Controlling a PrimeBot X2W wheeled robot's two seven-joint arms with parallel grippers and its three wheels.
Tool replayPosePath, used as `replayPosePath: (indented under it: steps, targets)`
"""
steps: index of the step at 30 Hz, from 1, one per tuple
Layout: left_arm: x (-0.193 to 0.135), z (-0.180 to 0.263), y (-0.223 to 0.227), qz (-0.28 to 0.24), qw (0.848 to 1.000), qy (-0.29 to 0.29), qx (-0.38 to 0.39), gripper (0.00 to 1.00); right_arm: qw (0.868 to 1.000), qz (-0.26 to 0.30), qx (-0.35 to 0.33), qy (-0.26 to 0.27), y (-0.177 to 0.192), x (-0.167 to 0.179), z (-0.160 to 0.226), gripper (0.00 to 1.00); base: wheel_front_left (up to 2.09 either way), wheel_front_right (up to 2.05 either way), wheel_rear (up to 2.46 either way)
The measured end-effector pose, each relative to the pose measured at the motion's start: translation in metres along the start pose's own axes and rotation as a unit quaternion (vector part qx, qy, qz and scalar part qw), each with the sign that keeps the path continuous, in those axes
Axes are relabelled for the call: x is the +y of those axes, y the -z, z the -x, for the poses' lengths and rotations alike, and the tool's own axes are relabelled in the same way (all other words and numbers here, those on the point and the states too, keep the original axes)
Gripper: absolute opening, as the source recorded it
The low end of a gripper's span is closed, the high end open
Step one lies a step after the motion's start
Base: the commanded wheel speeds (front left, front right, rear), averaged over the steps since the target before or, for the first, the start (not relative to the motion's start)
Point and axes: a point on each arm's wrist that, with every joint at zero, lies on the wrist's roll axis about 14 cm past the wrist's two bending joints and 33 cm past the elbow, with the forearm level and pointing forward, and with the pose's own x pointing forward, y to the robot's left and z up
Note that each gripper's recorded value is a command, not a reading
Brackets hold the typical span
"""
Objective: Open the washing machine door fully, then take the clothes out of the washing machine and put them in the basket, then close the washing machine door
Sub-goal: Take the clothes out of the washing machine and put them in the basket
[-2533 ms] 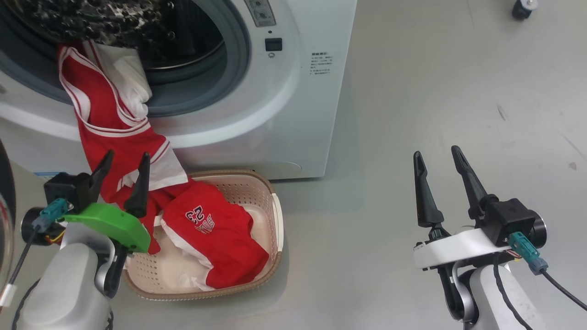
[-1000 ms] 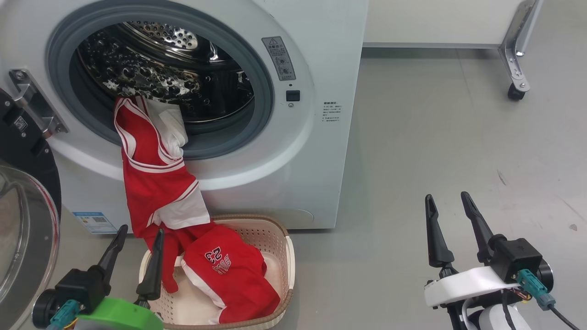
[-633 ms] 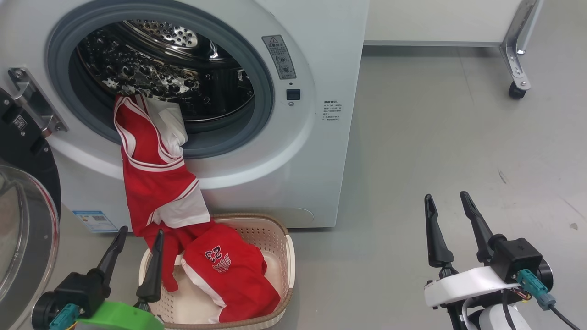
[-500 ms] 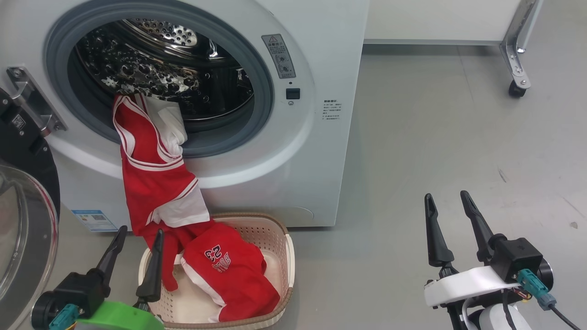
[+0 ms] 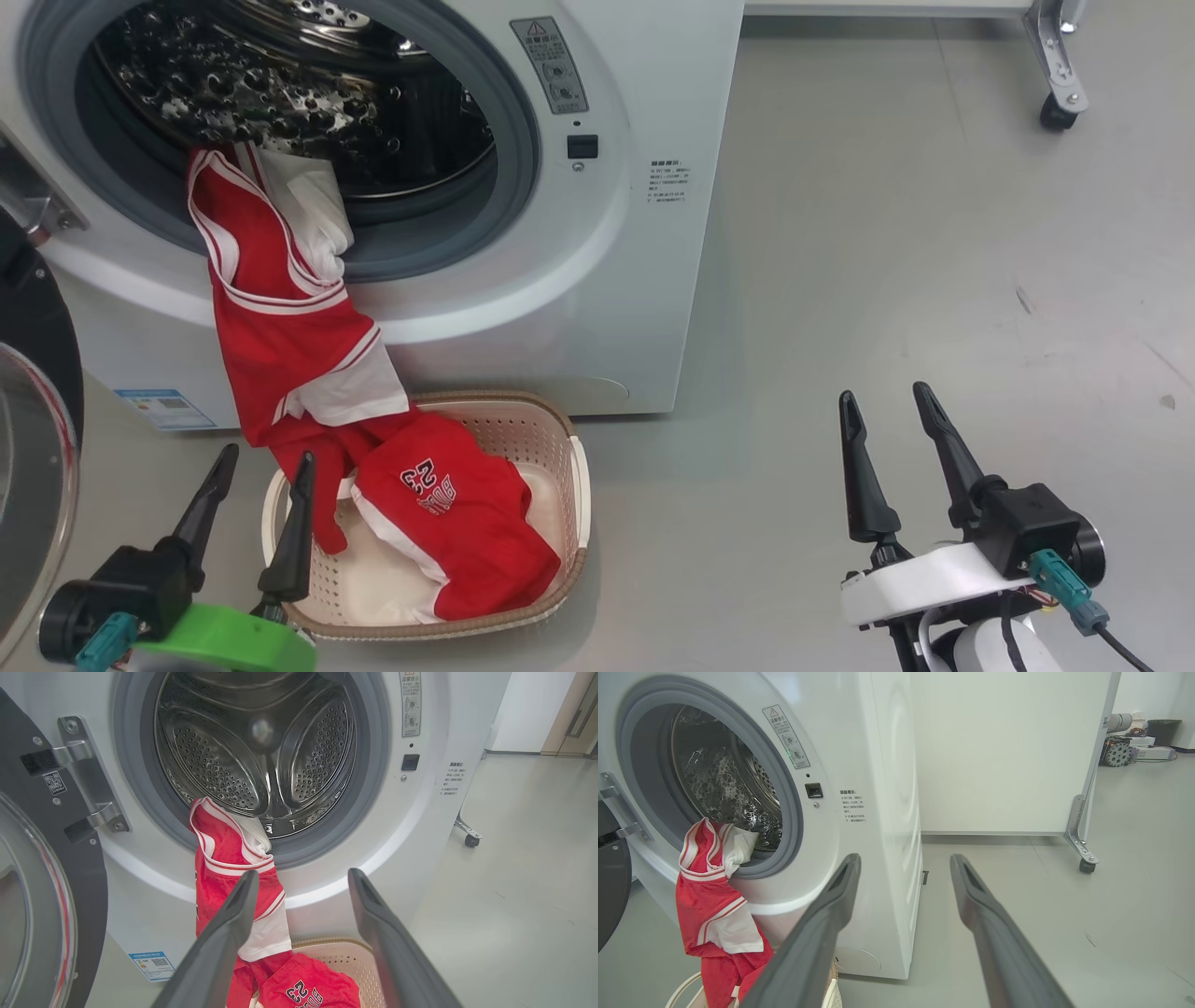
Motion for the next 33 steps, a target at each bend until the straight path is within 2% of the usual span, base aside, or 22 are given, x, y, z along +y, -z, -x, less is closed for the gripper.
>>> replayPosePath:
  steps: [7,10,13,17,29,33]
  targets:
    - [0.009,-0.022,0.012,-0.011,1.000,0.002,0.021,1.00,1.000,-0.004,0.018,-0.006,0.014,0.002,-0.010,1.00,0.00,0.00,0.00]
    - [0.015,-0.047,0.011,-0.023,0.999,0.009,0.026,1.00,0.999,0.000,0.031,-0.007,0.024,0.002,-0.017,1.00,0.00,0.00,0.00]
    - [0.017,-0.066,0.010,-0.003,1.000,0.007,0.025,1.00,0.999,-0.001,0.034,-0.006,0.028,0.001,-0.025,1.00,0.00,0.00,0.00]
    - [0.024,-0.092,0.014,-0.010,0.999,0.008,0.038,1.00,0.999,-0.003,0.041,-0.005,0.035,-0.001,-0.033,1.00,0.00,0.00,0.00]
    - [0.048,-0.174,0.034,-0.003,0.994,0.001,0.107,1.00,0.998,-0.008,0.057,0.031,0.050,-0.021,-0.043,1.00,0.00,0.00,0.00]
    - [0.065,-0.196,0.044,-0.013,0.991,-0.022,0.132,1.00,0.997,-0.013,0.064,0.038,0.055,-0.025,-0.046,1.00,0.00,0.00,0.00]
